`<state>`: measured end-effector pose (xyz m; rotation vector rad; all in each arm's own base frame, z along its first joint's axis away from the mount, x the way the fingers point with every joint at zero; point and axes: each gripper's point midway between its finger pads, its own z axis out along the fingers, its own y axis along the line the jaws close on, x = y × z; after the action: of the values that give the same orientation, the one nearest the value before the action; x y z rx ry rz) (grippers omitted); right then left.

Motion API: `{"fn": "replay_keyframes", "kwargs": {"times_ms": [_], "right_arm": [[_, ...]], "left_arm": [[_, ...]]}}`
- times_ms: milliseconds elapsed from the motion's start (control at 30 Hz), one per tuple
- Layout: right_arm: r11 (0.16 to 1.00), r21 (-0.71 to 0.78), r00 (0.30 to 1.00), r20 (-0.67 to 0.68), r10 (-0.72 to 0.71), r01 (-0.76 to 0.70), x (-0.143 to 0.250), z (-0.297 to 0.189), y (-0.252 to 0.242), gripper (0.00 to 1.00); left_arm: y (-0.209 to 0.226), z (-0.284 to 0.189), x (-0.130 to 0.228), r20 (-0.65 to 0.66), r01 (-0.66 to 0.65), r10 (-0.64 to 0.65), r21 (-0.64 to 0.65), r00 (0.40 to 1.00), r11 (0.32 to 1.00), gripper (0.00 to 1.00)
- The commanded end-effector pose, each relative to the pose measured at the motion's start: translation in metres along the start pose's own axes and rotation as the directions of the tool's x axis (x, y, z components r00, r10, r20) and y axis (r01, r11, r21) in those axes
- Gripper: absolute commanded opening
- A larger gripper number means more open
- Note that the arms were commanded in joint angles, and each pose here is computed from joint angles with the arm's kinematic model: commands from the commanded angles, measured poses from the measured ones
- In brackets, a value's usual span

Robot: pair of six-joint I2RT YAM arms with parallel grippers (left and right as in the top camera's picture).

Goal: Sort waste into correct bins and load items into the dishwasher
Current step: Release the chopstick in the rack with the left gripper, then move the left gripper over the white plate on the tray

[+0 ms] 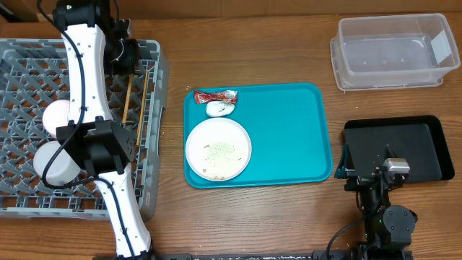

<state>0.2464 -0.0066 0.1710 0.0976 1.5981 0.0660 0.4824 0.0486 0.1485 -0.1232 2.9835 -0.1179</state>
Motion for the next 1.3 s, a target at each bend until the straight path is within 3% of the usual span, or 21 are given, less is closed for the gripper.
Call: {"fn": "replay_keyframes", "kwargs": {"times_ms": [0, 800, 1100, 1200, 1267], "right_arm": [[1.000, 0.011, 1.000, 0.007, -0.003, 0.003, 0.001, 0.000, -0.002, 1.00], [1.000, 0.011, 1.000, 0.007, -0.003, 0.003, 0.001, 0.000, -0.002, 1.00], [1.000, 0.011, 1.000, 0.007, -0.003, 0.003, 0.001, 0.000, -0.002, 1.00], [1.000, 0.011, 1.000, 0.007, -0.003, 0.003, 0.001, 0.000, -0.002, 1.00], [1.000, 0.011, 1.000, 0.007, -0.003, 0.003, 0.001, 0.000, -0.002, 1.00]], "left_arm": [[0.004, -0.002, 0.003, -0.008, 0.030, -0.030, -0.014, 1.000, 0.999, 0.04], [-0.009, -0.002, -0.005, 0.030, -0.050, 0.048, 0.062, 0.998, 0.997, 0.05], [-0.009, -0.002, -0.005, 0.030, -0.050, 0.048, 0.062, 0.998, 0.997, 0.15], [-0.009, -0.002, -0.005, 0.030, -0.049, 0.047, 0.062, 0.998, 0.997, 0.25], [-0.009, -0.002, -0.005, 0.030, -0.049, 0.047, 0.063, 0.998, 0.997, 0.26]]}}
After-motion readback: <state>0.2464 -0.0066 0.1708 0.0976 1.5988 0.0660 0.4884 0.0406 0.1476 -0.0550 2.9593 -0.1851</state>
